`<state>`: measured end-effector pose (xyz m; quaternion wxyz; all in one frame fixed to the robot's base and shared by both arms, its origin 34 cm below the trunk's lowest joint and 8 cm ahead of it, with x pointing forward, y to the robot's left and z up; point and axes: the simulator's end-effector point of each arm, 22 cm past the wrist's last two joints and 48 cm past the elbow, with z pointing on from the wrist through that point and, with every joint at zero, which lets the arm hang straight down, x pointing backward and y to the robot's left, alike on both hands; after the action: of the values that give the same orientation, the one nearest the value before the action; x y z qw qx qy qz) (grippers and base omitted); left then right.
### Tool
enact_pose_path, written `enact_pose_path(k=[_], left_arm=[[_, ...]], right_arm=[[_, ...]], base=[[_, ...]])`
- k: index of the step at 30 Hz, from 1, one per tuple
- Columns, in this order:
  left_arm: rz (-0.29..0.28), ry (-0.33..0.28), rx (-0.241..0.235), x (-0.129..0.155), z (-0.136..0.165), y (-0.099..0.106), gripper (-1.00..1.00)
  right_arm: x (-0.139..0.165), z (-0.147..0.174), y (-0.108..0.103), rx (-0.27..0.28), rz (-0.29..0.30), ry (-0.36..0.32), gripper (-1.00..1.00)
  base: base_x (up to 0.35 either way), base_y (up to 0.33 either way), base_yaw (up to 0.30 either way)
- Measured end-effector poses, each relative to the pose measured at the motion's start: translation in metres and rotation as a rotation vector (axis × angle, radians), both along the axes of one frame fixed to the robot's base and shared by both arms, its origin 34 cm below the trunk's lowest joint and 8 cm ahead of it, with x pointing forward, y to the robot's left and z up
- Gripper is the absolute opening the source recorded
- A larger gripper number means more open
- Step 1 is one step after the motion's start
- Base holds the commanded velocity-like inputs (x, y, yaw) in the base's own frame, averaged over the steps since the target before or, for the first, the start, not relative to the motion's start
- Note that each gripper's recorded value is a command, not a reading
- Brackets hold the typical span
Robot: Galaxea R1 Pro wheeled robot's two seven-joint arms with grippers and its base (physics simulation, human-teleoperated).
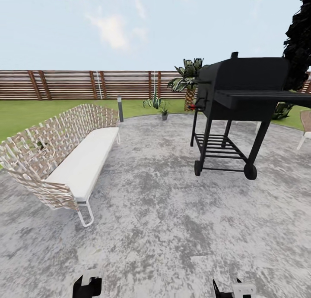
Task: Pick up the pesticide atomizer in the garden and spray insectifuge to fully cover both potted plants in the garden.
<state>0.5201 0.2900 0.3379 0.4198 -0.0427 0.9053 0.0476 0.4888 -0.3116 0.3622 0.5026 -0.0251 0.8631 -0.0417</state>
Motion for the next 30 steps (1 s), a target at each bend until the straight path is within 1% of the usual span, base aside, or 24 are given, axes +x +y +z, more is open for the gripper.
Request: enact_pose_path(k=[24, 30], left_arm=[[-0.001, 0.0, 0.002, 0.0, 0.0001, 0.0006, -1.0], [-0.001, 0.0, 0.002, 0.0, 0.0001, 0.0008, -1.0]], right_arm=[[0.0, 0.0, 0.0004, 0.0, 0.001, 0.0, 1.0], [0.0, -0.0001, 0.0004, 0.0, 0.001, 0.0, 1.0]], base=[[0.337, 0.0, 0.0], [0.338, 0.071, 0.0]])
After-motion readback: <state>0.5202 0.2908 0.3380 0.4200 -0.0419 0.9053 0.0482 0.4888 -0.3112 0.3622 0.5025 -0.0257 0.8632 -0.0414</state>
